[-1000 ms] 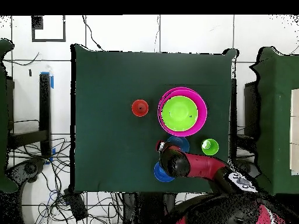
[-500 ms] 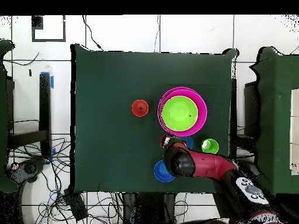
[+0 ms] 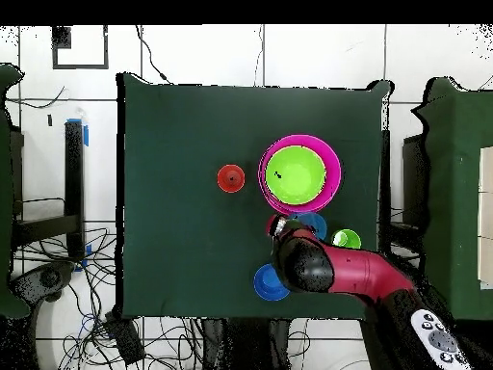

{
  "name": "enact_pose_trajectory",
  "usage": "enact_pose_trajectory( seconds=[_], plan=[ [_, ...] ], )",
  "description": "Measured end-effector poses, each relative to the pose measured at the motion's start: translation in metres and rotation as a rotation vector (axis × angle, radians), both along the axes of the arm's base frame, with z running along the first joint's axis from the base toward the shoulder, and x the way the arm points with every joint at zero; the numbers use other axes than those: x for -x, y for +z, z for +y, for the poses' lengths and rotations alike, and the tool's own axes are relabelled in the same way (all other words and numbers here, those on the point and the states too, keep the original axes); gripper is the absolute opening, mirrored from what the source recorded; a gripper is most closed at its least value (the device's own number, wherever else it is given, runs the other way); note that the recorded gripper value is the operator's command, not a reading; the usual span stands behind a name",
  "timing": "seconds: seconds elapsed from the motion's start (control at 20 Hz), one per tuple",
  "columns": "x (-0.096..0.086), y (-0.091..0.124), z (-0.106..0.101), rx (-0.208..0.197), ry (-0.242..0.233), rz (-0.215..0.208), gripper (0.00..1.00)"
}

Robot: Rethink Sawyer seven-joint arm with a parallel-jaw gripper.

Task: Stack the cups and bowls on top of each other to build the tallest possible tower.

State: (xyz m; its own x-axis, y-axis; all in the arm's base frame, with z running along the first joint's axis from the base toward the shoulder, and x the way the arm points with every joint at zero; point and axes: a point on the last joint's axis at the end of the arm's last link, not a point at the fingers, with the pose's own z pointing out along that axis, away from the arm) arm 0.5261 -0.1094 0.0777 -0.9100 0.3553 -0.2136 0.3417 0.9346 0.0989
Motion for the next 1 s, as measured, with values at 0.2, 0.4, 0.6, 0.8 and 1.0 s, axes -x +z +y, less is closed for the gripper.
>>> enact_pose_trajectory(
  seconds=[0.2,0.4,0.6,0.8,1.0],
  plan=[
    [-0.009,0.02,-0.006,0.003,-0.011,-0.014,0.0],
    [-0.014,0.043,-0.014,0.004,-0.03,-0.023,0.0],
    [-0.016,0.053,-0.019,0.005,-0.034,-0.037,0.0],
    [-0.018,0.056,-0.021,0.003,-0.034,-0.046,0.0],
    [-0.019,0.055,-0.021,-0.008,-0.034,-0.048,0.0]
  ],
)
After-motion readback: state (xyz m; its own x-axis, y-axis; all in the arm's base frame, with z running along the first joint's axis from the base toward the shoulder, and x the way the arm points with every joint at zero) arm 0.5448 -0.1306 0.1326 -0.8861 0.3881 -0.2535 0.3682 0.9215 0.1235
